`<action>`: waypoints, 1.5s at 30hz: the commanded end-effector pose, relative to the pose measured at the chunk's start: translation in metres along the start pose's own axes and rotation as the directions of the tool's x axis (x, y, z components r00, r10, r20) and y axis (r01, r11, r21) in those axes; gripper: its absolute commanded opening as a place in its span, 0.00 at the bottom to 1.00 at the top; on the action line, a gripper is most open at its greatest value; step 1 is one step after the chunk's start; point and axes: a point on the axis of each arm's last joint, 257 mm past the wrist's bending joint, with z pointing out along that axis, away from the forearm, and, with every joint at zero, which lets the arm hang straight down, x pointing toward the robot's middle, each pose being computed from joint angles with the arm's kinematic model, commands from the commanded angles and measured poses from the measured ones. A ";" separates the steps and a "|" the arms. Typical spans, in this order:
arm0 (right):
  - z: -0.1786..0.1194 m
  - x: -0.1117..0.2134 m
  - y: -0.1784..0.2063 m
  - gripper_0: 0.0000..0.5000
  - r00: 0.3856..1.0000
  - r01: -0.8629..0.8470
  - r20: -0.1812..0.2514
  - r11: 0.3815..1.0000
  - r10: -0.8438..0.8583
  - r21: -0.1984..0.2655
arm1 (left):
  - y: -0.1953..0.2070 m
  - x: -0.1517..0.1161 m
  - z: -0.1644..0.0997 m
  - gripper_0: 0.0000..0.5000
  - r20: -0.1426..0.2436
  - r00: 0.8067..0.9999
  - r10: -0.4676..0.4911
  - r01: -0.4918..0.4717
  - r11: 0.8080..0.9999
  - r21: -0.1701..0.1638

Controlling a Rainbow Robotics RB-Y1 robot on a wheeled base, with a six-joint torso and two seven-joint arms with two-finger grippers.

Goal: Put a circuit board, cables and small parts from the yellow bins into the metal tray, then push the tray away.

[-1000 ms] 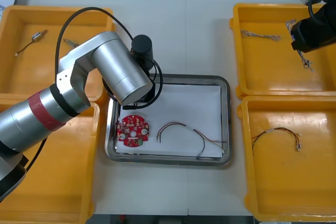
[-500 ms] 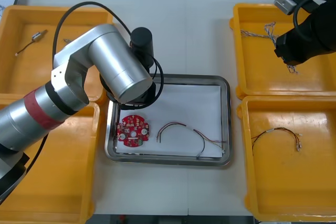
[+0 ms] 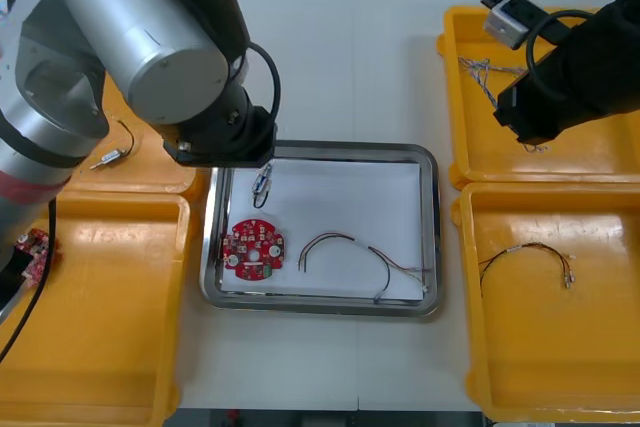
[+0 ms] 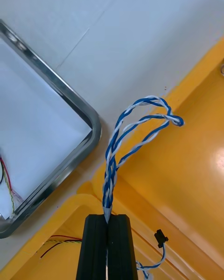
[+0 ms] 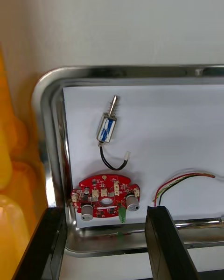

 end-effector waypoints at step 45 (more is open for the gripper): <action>0.168 -0.029 0.136 0.35 0.788 0.604 -0.075 0.791 -0.611 -0.097 | 0.206 -0.074 -0.001 0.97 0.051 0.760 0.648 -0.637 0.758 -0.142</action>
